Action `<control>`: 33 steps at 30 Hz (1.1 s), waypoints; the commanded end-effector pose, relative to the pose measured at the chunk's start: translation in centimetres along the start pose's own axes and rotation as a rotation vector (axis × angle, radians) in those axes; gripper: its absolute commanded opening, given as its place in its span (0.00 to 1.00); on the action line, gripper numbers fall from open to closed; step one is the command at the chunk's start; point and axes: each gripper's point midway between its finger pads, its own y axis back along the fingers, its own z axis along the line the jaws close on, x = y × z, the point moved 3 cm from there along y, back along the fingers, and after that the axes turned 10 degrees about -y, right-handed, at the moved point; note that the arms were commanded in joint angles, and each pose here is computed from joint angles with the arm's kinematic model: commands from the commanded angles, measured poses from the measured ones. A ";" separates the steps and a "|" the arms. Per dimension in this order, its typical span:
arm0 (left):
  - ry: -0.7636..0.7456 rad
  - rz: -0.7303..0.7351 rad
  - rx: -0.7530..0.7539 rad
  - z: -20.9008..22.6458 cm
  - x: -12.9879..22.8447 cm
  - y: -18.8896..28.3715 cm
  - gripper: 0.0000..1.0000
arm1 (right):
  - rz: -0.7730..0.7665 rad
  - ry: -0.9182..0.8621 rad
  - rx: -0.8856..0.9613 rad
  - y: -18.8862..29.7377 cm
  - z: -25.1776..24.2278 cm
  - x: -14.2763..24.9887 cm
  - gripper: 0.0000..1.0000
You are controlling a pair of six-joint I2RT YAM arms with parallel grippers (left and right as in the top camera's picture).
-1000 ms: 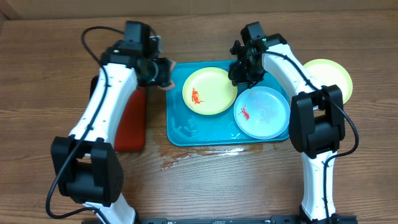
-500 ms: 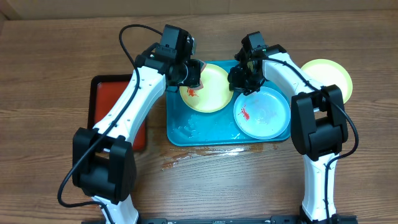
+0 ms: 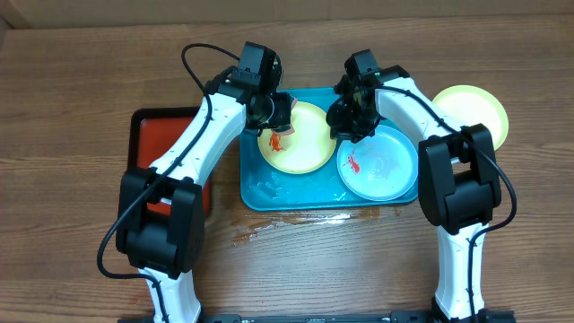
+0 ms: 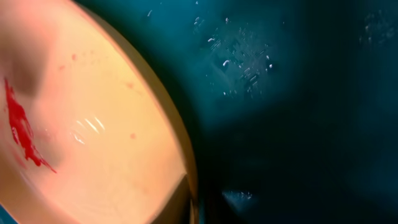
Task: Clean dirty plates on tray and stack at the side
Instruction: 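Hold the plate with the right gripper and scrub it with the left sponge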
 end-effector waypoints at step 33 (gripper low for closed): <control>-0.036 0.205 -0.586 7.6 5.2 -5.5 0.04 | -0.054 0.081 0.083 -1.8 1.1 0.2 0.04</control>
